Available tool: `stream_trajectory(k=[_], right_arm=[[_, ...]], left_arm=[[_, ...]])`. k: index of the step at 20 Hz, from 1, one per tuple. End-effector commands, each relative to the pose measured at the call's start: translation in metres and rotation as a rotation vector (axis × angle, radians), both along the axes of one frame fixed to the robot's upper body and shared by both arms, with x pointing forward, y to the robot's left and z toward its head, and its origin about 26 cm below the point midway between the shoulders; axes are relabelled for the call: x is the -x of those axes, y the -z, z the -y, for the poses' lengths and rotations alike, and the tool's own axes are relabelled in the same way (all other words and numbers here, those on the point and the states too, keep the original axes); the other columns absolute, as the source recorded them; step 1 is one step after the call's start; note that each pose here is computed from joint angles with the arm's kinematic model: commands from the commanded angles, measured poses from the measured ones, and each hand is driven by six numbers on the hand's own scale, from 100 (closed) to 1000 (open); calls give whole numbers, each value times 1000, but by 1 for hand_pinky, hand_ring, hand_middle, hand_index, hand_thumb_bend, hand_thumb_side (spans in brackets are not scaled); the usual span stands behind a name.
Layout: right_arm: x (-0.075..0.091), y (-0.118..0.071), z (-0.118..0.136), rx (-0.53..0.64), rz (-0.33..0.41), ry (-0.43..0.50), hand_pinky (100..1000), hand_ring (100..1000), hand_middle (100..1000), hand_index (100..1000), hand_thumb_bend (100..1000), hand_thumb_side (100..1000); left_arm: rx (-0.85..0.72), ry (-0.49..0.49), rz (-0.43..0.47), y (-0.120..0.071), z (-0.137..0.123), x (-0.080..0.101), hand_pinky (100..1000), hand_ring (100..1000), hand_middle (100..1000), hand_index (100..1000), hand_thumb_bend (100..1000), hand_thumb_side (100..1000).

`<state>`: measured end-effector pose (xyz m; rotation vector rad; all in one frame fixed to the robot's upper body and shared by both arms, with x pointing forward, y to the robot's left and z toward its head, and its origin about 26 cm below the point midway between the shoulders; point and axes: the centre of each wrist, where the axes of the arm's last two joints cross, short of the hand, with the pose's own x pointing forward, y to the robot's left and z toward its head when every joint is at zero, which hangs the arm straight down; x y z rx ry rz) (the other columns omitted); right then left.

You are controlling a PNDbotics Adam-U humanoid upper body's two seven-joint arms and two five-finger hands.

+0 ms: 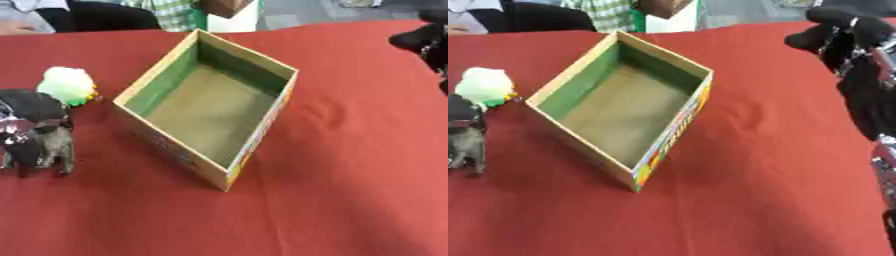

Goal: Pick up objects on the table and place them in the box.

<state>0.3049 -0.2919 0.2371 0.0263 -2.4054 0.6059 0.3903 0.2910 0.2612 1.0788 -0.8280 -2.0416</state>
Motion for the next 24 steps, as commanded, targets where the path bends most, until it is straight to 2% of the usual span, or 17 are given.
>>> stream_trajectory(k=[1,7,10,16,24], right_arm=[[4,-9,2,16,35,7,892,780,631,857,100,1000],[4,-10,2,17,35,7,892,780,630,857,100,1000],[4,-10,2,19,35,7,892,780,631,857,100,1000],[4,-11,1,19,35,-2,892,781,630,857,100,1000],[0,-23,-12,18,63,-77,888,779,632,855,100,1000]], left_arm=[[0,-17,87,-31,-5,12,217,440,332,372,100,252],[10,-2,181,-56,0,27,158,334,192,289,100,254],[3,27,221,-67,6,36,155,324,177,277,100,256],[4,162,323,-95,32,54,157,319,172,269,100,260],[107,334,447,-134,72,68,159,306,170,264,100,277]])
